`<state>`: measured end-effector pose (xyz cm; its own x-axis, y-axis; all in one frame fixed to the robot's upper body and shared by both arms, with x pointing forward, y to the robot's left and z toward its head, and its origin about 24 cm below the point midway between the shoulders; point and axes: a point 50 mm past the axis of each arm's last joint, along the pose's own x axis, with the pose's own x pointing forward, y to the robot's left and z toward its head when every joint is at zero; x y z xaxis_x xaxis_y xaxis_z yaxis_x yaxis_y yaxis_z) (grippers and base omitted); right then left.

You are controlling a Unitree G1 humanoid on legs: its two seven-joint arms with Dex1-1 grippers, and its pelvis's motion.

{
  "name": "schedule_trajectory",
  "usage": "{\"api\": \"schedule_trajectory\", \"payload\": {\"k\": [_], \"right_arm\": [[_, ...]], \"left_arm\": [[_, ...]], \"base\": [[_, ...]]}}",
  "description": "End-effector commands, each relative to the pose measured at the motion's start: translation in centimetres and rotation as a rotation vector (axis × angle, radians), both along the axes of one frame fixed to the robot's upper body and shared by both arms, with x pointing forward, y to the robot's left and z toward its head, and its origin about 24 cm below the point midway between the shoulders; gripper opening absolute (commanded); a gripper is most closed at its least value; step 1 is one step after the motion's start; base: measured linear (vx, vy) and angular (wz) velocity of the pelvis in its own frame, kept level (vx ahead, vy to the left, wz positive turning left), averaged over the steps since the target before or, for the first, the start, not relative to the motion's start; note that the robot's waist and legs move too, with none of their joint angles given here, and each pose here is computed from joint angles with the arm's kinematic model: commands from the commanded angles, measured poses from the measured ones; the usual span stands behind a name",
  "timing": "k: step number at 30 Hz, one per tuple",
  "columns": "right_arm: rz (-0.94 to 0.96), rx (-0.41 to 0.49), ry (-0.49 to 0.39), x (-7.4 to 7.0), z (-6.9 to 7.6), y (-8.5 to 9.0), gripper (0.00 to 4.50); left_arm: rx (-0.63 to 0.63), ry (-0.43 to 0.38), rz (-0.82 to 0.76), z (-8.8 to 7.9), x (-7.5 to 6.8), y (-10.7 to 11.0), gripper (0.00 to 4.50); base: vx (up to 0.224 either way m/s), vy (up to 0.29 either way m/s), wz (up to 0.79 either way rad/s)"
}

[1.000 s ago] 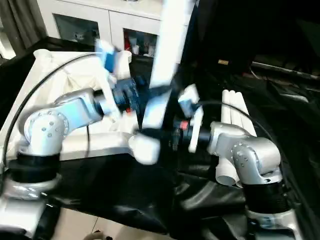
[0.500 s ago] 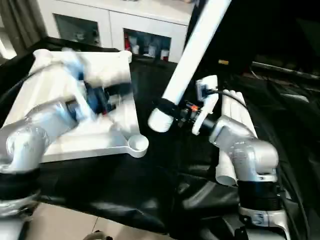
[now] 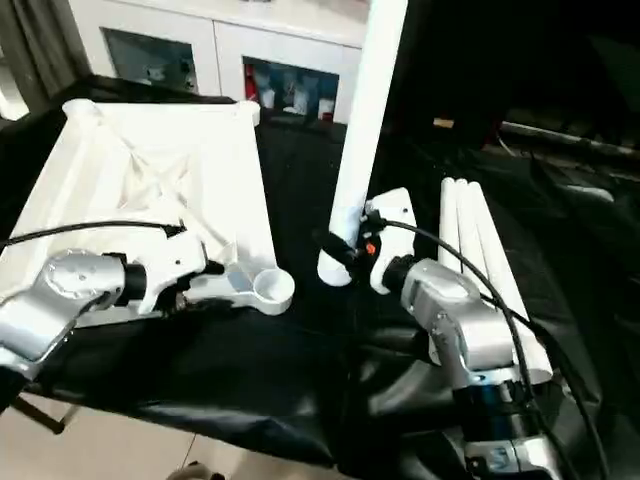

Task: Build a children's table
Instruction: Pick table leg

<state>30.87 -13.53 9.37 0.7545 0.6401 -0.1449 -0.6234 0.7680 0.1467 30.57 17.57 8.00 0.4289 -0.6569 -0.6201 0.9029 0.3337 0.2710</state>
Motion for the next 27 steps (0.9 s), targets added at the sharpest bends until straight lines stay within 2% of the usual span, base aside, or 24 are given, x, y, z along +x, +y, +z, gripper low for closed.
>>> {"api": "schedule_trajectory", "payload": {"k": [1,3,6,8,11,13,17,18,21,27], "right_arm": [[-0.021,-0.003,-0.014,0.0,0.0,-0.5,1.9],[-0.028,0.006,-0.016,-0.1,0.1,-0.6,1.9],[-0.028,0.009,-0.019,-0.2,0.1,-0.7,1.9],[-0.029,0.01,-0.021,-0.2,0.1,-0.7,1.9],[-0.031,0.012,-0.024,-0.3,0.1,-0.8,1.9],[-0.031,0.012,-0.025,-0.3,0.2,-0.8,1.9],[-0.03,0.008,-0.025,-0.3,0.1,-0.8,1.9],[-0.028,0.005,-0.025,-0.3,0.1,-0.8,1.9],[-0.025,0.004,-0.026,-0.3,0.2,-0.8,1.9],[-0.023,0.004,-0.028,-0.3,0.2,-0.9,1.9]], "left_arm": [[0.014,0.0,-0.028,0.0,0.3,-0.2,2.56],[0.019,0.013,-0.034,-0.3,0.6,0.0,2.5],[0.018,0.027,-0.045,-0.5,0.7,0.1,2.12],[0.018,0.039,-0.052,-0.6,0.8,0.2,2.1],[0.02,0.051,-0.059,-0.7,1.0,0.4,1.7],[0.023,0.051,-0.062,-0.8,1.1,0.5,1.68],[0.034,0.057,-0.057,-1.0,1.2,0.7,1.32],[0.038,0.06,-0.055,-1.1,1.3,0.8,1.11],[0.043,0.073,-0.052,-1.3,1.3,1.1,0.98],[0.018,0.08,-0.046,-1.2,1.5,1.2,0.39]], "base": [[0.0,0.0,0.0],[0.0,0.0,0.0],[0.0,0.0,0.0],[0.0,0.0,0.0],[0.0,0.0,0.0],[0.0,0.0,0.0],[0.0,0.0,0.0],[0.0,0.0,0.0],[0.0,0.0,0.0],[0.0,0.0,0.0]]}}
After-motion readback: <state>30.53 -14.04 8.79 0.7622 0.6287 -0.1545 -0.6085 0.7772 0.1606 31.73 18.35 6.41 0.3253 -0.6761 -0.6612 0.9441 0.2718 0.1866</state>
